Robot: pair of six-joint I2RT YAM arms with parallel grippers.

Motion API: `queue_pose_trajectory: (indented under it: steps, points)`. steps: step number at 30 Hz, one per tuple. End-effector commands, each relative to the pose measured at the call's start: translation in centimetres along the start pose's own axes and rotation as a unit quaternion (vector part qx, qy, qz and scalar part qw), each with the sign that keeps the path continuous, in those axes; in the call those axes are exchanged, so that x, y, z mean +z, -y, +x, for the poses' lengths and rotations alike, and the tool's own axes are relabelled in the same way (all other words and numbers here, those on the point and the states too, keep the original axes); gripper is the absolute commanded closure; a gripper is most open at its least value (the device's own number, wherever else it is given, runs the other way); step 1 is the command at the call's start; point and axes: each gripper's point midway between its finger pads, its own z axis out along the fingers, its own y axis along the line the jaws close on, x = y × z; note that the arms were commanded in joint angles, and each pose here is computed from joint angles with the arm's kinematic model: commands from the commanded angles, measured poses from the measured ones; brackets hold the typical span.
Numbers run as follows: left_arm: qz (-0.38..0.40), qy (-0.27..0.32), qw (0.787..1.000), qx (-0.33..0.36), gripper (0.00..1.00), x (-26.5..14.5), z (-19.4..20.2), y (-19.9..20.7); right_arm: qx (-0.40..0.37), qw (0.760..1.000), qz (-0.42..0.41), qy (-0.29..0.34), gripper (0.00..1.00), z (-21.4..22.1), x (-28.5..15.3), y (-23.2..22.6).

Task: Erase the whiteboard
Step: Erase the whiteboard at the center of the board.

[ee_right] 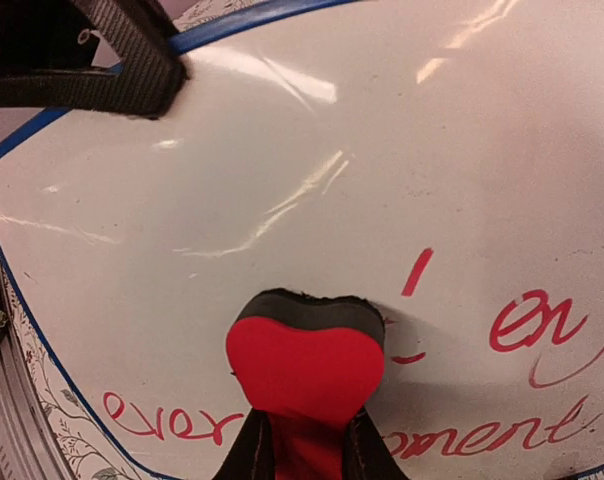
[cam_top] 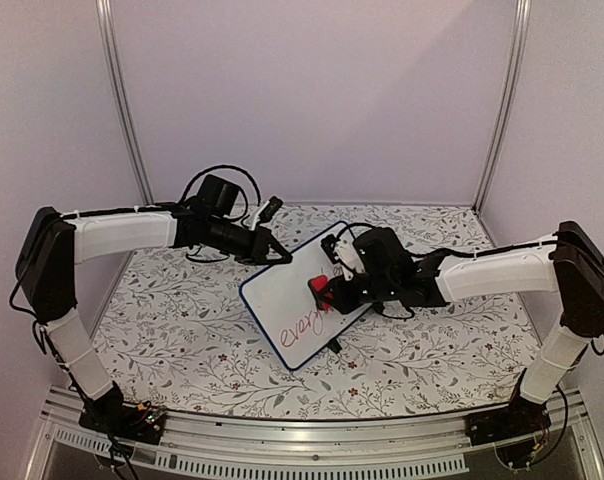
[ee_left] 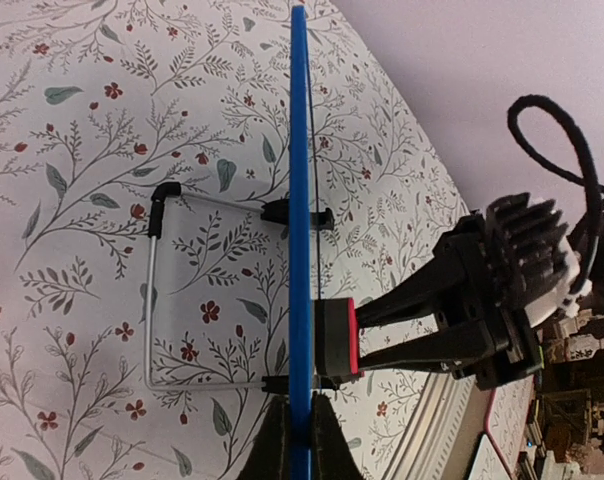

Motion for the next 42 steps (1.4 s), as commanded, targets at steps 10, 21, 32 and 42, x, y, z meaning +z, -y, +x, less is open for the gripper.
queue_pose_trajectory:
  steps: [10, 21, 32, 42]
  points:
    - [0.023, -0.01, 1.0, 0.014, 1.0, 0.1, 0.3, 1.6, 0.088, 0.991, 0.094, 0.033, 0.96, -2.5, -1.1, 6.6]
    - [0.022, -0.01, 1.0, 0.015, 1.0, 0.1, 0.3, 1.6, 0.075, 0.994, 0.062, 0.047, 0.96, -4.8, -0.5, 5.1]
    - [0.023, -0.011, 1.0, 0.014, 1.0, 0.2, 0.3, 1.5, 0.041, 0.999, 0.025, -0.008, 0.96, -0.7, 0.5, 1.7]
    - [0.023, -0.01, 1.0, 0.014, 1.0, 0.1, 0.3, 1.5, 0.037, 0.997, 0.062, -0.037, 0.97, 1.9, 0.6, 2.3]
